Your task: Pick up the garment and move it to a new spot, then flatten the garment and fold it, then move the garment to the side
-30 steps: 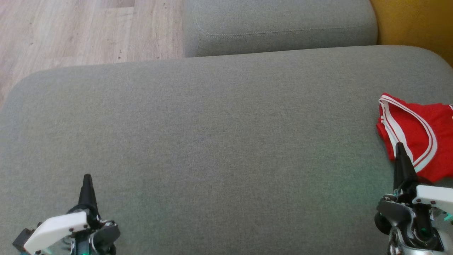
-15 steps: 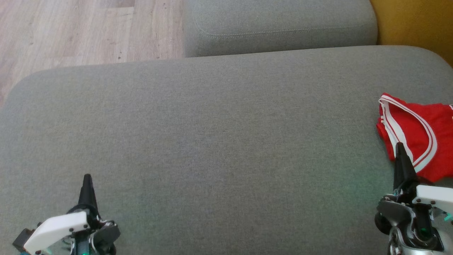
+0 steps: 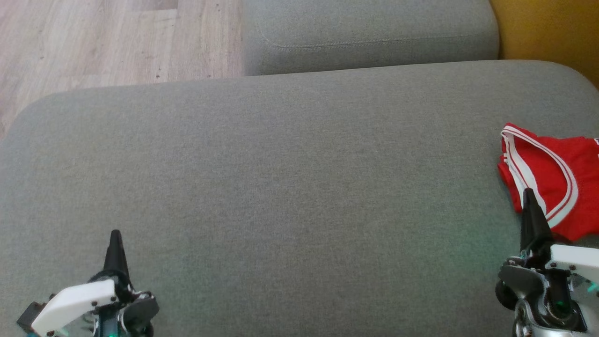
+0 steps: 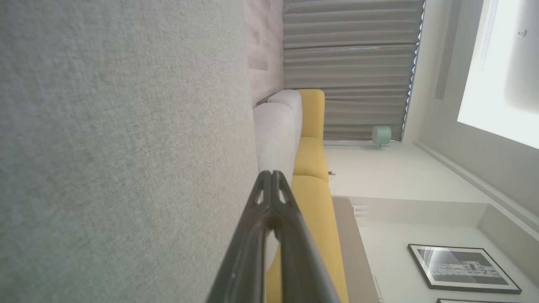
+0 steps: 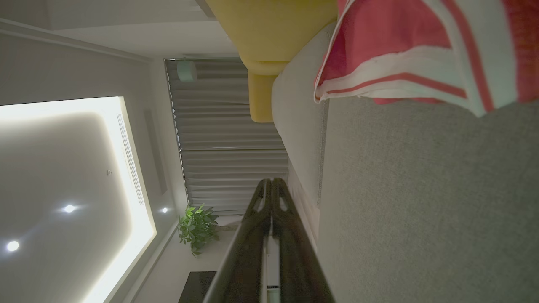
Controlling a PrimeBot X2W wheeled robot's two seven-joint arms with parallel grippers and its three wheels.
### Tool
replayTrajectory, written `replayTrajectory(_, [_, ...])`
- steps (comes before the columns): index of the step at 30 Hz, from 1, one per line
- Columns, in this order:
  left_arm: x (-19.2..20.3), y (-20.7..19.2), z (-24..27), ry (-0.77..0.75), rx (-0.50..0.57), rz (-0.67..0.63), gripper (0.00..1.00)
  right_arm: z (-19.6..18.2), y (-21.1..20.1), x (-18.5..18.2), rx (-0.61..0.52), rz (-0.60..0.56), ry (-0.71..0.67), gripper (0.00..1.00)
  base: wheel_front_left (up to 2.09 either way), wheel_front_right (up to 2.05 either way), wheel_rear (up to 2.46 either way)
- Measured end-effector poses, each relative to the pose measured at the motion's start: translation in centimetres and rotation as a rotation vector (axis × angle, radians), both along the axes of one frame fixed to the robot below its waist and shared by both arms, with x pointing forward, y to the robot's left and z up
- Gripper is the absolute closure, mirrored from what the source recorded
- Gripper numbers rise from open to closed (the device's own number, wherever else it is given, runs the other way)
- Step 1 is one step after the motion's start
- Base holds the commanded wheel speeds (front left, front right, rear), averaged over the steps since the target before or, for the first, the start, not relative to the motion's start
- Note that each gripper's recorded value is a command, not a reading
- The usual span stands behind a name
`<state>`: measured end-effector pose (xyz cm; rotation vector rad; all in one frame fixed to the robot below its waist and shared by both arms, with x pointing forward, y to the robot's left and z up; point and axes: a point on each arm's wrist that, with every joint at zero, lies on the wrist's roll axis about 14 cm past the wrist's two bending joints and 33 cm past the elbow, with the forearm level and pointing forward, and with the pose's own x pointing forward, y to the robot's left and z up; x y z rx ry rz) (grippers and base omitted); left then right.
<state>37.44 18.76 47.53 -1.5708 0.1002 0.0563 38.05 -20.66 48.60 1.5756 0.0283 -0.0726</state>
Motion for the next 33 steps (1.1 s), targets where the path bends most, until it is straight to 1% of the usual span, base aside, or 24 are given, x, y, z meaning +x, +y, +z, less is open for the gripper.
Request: replayTrajectory(33, [0.00,0.01,0.00,0.000,0.000,0.000,1.00,0.01,0.00,0.00,0.000,0.000,0.000,1.00,0.00,0.00,0.00])
